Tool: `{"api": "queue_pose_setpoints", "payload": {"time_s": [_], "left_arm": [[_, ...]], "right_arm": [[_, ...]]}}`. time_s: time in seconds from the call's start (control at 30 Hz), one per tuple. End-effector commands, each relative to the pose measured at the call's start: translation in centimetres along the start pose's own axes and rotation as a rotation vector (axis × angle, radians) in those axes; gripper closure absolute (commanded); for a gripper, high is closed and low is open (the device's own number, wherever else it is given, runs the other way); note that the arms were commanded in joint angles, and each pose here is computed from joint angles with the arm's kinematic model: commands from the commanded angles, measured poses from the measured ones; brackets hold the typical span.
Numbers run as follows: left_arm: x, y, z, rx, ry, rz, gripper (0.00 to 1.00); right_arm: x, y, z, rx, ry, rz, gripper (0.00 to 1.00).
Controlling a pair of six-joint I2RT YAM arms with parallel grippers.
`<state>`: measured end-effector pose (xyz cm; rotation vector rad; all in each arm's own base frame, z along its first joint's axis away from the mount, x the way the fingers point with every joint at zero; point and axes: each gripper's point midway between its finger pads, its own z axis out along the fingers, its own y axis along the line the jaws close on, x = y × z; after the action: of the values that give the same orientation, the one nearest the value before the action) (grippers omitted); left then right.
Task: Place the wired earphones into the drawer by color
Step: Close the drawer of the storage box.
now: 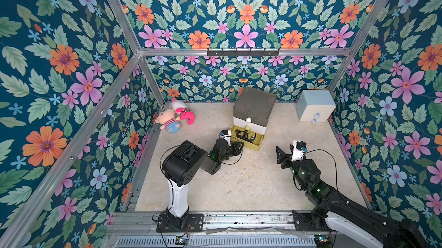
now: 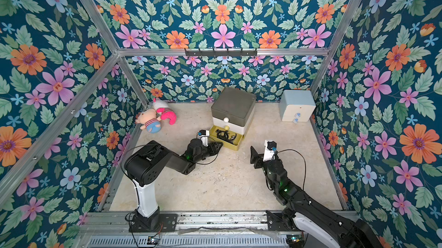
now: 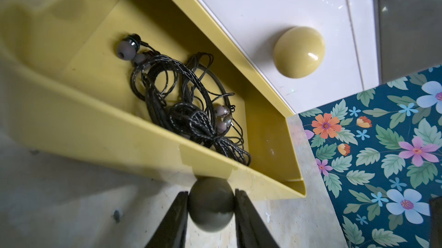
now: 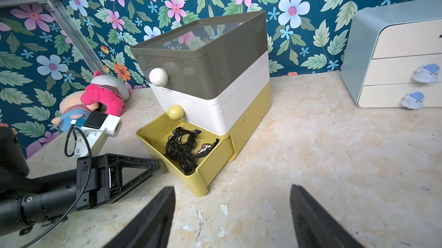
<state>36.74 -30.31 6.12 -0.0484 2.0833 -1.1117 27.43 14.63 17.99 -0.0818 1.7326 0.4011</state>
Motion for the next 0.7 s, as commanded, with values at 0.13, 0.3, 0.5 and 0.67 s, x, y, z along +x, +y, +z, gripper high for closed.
{"api": "queue_pose_setpoints", "payload": {"time_s": [0.13,0.3,0.5,0.67], "left_arm": [[-2.7,-1.6,0.9,0.052,-0.112,0.000,0.63],[-3.3,-1.6,1.7,0.051,-0.142,-0.013,0.63],[-3.7,-1.5,2.6,0.050,-0.153,-0.017,0.63],[-3.9,-1.6,3.0,0.053,-0.160,-0.005,0.63]], "right_arm": [[-0.7,0.0,-0.1,0.004,-0.029,0.005,0.20],[-0.7,-0.1,-0.1,0.006,-0.030,0.006,0.20],[-0.9,-0.1,-0.2,0.004,-0.035,0.006,0.20],[-1.0,0.0,-0.3,0.001,-0.039,0.010,0.20]]}}
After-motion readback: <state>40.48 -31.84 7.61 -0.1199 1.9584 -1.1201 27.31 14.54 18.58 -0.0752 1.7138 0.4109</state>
